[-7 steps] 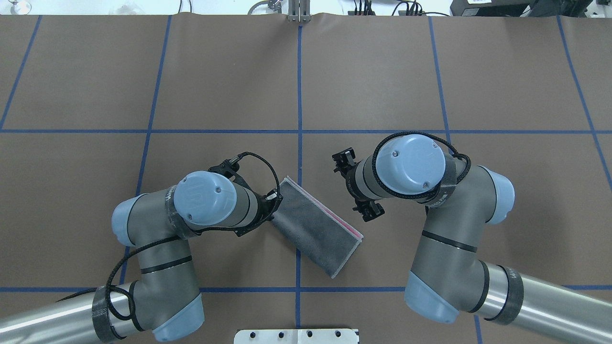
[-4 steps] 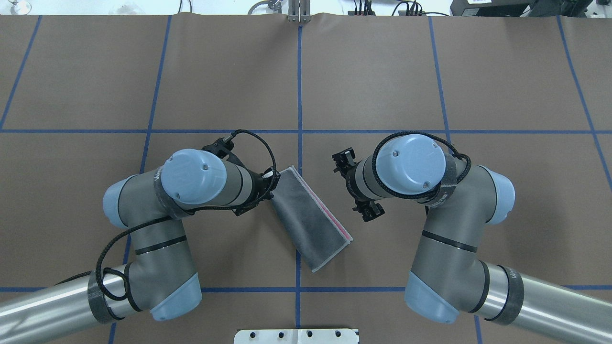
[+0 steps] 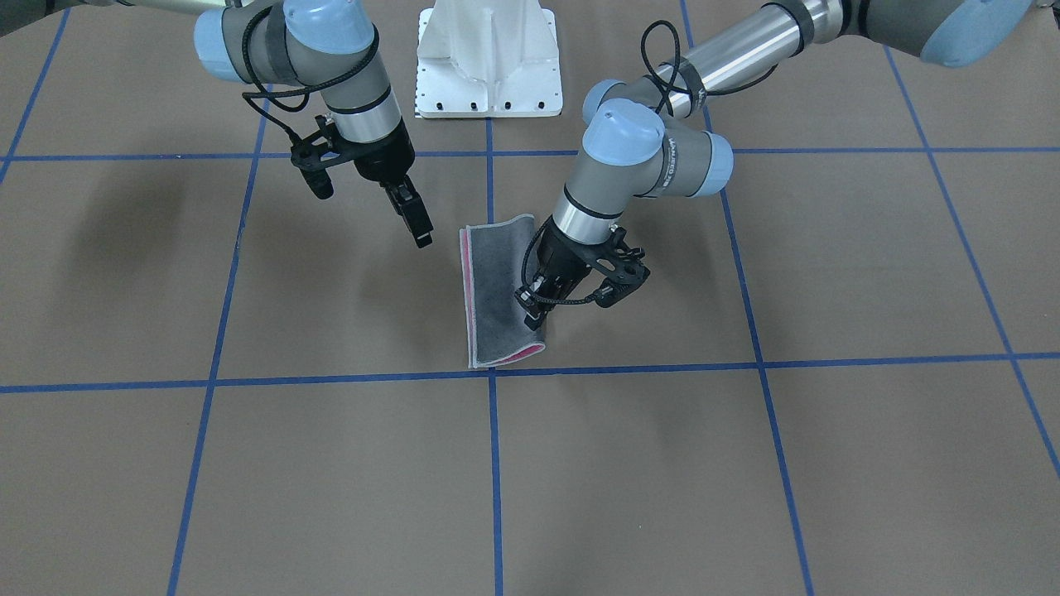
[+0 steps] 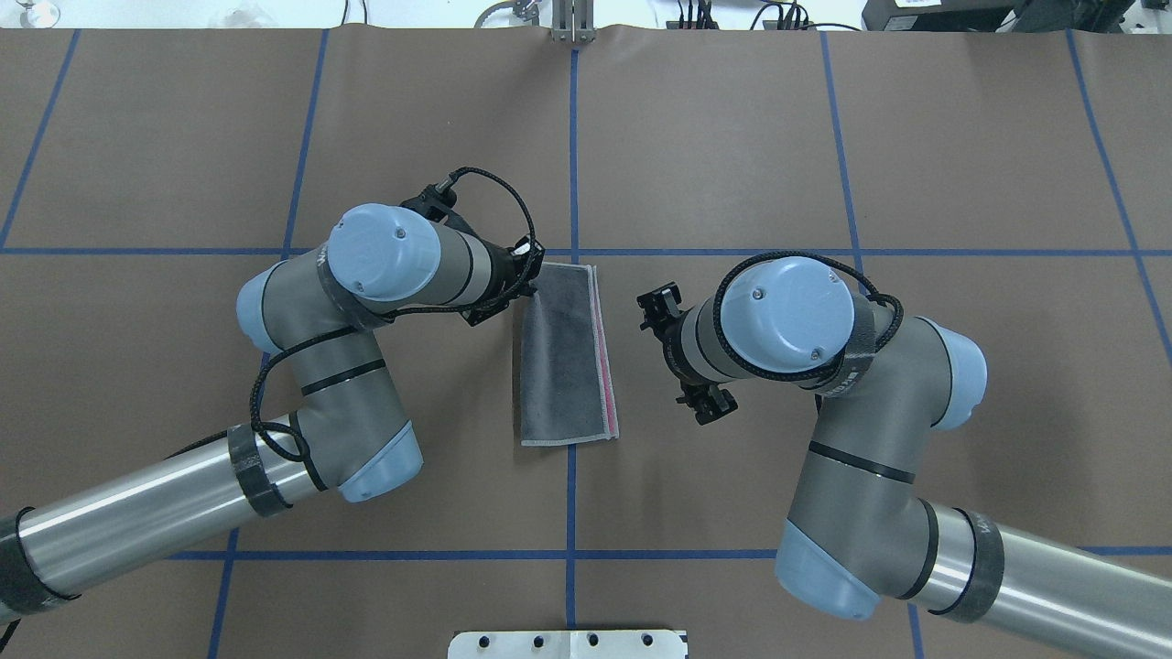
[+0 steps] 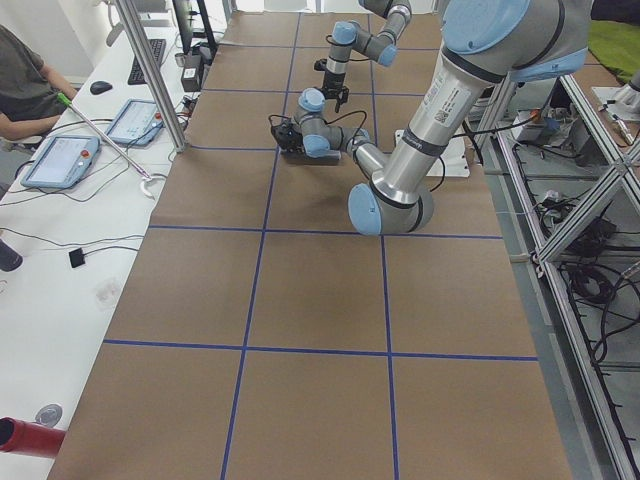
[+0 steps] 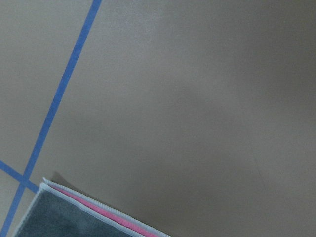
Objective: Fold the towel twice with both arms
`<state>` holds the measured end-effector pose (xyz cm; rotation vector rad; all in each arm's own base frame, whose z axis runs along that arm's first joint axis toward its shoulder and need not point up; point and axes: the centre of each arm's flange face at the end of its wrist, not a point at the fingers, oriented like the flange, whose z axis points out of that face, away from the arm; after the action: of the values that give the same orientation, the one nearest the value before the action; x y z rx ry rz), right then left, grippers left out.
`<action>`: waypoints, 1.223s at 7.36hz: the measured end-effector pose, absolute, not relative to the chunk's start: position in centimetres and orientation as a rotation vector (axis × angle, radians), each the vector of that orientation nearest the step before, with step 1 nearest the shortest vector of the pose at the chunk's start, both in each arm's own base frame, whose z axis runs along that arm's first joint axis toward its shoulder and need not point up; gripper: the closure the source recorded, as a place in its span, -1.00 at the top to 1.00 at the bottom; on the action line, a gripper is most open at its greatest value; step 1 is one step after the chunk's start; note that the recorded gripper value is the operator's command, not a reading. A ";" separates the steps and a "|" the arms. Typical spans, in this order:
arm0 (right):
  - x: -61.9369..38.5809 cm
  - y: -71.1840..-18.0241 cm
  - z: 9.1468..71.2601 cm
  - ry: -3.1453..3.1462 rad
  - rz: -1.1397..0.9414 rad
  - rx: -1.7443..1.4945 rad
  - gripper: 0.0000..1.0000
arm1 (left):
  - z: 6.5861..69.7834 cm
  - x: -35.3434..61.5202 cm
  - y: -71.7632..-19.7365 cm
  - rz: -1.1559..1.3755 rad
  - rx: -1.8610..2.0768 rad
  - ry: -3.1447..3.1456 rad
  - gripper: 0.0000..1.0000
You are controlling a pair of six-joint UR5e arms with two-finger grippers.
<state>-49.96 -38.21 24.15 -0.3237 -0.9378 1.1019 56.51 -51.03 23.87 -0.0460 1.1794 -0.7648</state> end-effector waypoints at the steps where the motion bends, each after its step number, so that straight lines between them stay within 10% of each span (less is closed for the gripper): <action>1: -50.0 -38.2 24.2 -0.937 1.102 -0.323 1.00 | 23.8 56.3 -52.3 -0.764 -0.029 1.175 0.05; 5: -49.8 -38.6 24.4 -0.936 1.109 -0.320 1.00 | 24.1 55.0 -53.7 -0.707 -0.021 1.161 0.05; 9: -49.5 -39.1 24.2 -0.948 1.099 -0.307 1.00 | 25.1 53.5 -44.3 -0.709 -0.141 1.138 -0.05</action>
<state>-49.46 -39.15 24.19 -0.3072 -0.9478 1.0991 53.50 -44.27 25.10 -0.1406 1.1384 -0.7090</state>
